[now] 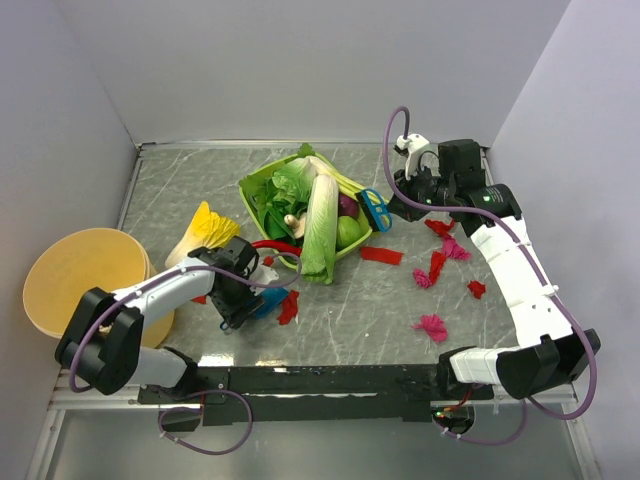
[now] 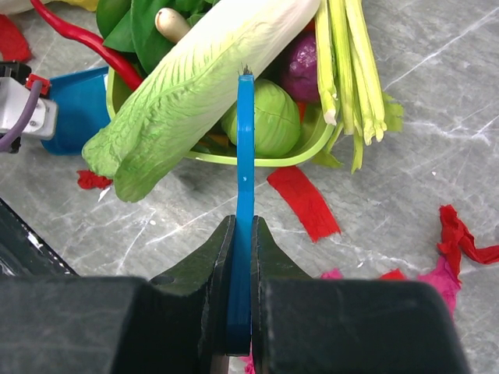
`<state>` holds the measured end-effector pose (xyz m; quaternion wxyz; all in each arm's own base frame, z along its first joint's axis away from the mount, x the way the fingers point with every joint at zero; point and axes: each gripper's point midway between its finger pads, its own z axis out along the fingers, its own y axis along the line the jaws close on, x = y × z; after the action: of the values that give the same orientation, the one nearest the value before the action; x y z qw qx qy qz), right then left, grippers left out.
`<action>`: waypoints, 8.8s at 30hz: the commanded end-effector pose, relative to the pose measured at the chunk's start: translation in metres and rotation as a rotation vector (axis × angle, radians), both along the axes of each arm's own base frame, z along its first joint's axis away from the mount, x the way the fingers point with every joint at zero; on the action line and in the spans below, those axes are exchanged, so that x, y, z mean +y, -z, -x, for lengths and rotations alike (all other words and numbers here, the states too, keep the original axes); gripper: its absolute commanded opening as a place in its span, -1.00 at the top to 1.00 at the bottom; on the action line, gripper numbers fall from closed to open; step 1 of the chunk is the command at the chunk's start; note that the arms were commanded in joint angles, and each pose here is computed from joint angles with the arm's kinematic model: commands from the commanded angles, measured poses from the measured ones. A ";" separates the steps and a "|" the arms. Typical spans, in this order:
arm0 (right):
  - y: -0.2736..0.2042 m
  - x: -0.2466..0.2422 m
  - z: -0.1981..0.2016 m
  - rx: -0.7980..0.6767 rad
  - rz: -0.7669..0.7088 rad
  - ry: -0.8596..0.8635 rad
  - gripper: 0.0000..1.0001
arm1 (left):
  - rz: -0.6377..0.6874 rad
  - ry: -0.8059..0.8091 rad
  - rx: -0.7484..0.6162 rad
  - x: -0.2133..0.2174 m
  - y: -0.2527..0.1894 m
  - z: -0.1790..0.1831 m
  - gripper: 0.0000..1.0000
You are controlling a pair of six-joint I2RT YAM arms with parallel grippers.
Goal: Sweep away the paper scraps from the table
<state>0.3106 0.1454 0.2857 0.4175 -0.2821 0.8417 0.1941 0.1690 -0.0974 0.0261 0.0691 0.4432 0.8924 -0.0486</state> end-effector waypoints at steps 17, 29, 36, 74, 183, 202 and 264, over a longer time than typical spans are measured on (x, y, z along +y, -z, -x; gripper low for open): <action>-0.031 0.002 -0.009 -0.086 -0.015 0.000 1.00 | -0.057 -0.020 0.005 -0.002 0.004 -0.006 0.14; -0.026 -0.001 -0.010 -0.082 -0.007 0.006 1.00 | -0.057 -0.026 -0.002 0.001 -0.006 -0.003 0.55; -0.029 0.010 -0.010 -0.067 -0.034 -0.053 1.00 | 0.018 0.042 -0.080 0.016 -0.057 0.010 0.92; 0.030 0.350 0.053 0.223 -0.311 -0.783 1.00 | 0.659 -0.833 -1.246 0.108 -0.426 -0.087 0.98; 0.079 -0.012 0.102 0.113 0.150 -0.067 1.00 | 0.385 0.605 -0.298 -0.045 -0.203 0.006 0.98; 0.093 -0.050 0.098 0.214 0.295 0.113 1.00 | 0.047 0.756 -0.040 -0.084 -0.060 0.042 0.98; 0.119 -0.158 0.015 0.028 0.652 0.351 1.00 | -0.045 0.521 -0.012 -0.097 -0.037 0.022 0.98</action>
<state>0.2691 -0.0123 0.1672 0.2845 -0.2497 0.9145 -0.1430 0.1423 -0.1898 0.0535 0.0402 0.6697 0.7395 -0.0548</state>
